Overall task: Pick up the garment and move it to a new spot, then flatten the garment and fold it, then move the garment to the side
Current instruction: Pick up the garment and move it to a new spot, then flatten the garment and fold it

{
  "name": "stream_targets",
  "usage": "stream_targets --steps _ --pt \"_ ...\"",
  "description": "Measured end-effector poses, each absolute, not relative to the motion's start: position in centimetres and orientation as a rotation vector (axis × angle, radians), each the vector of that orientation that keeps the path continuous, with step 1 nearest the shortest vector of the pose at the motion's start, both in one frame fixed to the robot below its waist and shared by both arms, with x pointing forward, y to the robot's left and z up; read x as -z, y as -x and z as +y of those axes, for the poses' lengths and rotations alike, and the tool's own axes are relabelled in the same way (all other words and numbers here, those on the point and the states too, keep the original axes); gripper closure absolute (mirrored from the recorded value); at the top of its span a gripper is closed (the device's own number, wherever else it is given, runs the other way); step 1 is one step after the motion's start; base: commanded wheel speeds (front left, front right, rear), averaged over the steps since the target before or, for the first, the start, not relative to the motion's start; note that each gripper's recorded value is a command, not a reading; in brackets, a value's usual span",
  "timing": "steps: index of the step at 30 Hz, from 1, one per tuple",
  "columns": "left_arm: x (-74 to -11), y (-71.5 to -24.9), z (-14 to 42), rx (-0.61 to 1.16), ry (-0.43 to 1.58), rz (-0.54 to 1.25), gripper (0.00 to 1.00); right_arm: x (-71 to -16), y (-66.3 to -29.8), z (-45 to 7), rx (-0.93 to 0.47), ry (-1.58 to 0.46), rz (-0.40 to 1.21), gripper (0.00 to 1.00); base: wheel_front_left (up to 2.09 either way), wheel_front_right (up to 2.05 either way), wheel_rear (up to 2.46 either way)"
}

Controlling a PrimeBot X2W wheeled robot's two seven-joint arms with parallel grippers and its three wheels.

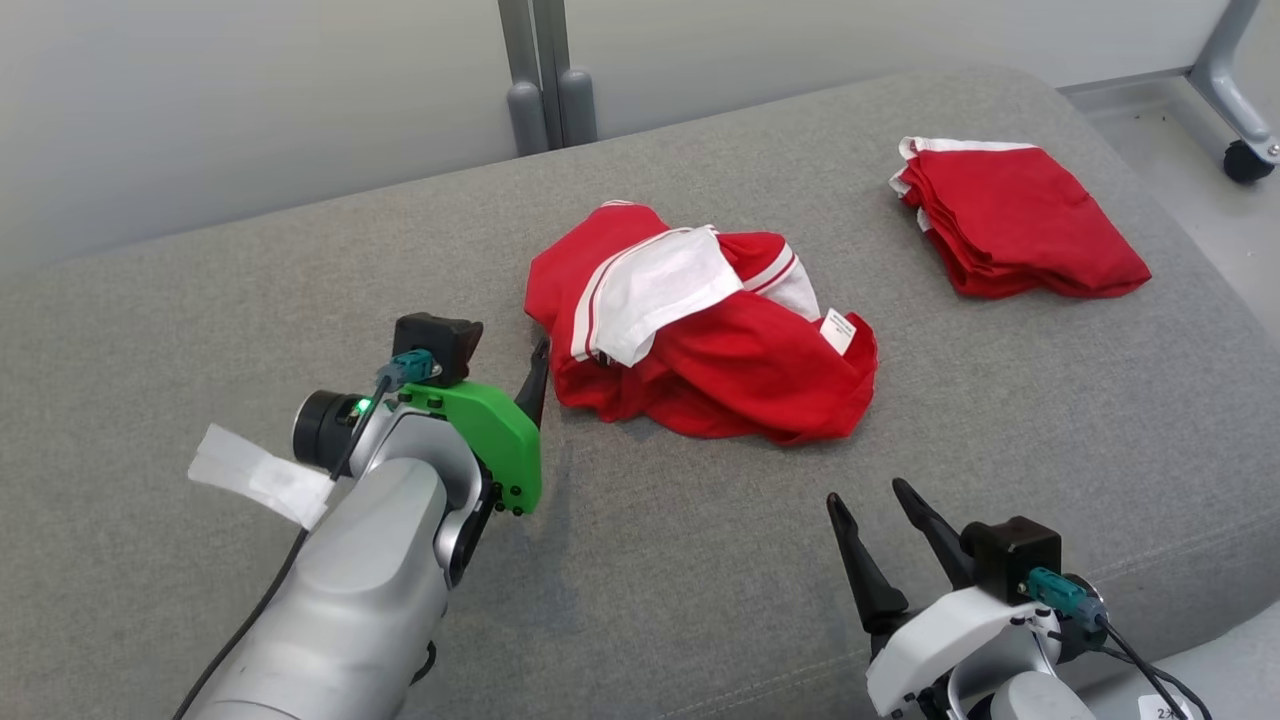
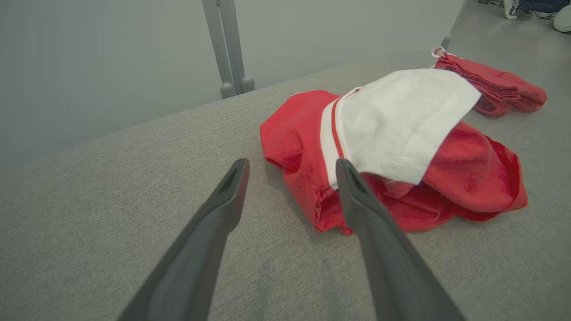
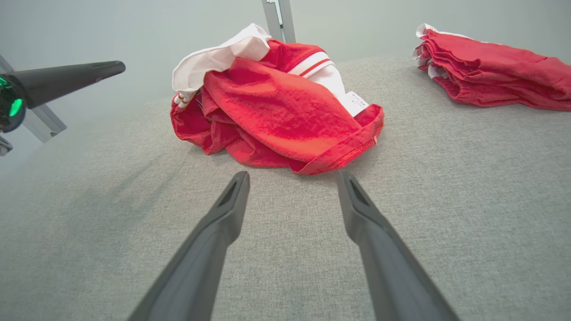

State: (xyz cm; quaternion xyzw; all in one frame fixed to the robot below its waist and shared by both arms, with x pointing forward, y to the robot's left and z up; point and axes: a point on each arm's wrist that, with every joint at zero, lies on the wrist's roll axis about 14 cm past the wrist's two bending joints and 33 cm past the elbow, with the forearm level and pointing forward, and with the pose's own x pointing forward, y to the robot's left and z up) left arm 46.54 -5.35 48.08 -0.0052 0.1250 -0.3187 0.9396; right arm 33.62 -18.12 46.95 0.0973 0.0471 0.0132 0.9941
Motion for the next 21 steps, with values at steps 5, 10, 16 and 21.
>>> stream_targets --steps 5,10,16,21 --pt "-50.8 -45.9 -7.3 0.723 -0.034 0.209 0.00 -47.8 -33.3 -17.8 -0.038 -0.196 0.069 0.00 0.00 0.00 0.00" --pt "-51.6 -45.2 -9.8 0.801 -0.068 0.219 0.00 -47.8 -32.6 -18.6 -0.009 -0.196 0.070 0.00 0.00 0.00 0.00" --pt "-52.2 -44.4 -14.0 0.920 -0.118 0.228 0.00 -47.6 -31.6 -20.5 0.056 -0.193 0.072 0.00 0.00 0.00 0.00" --pt "-51.5 -43.9 -17.1 1.004 -0.175 0.247 0.00 -47.1 -31.0 -22.3 0.123 -0.196 0.078 0.00 0.00 0.00 0.00"
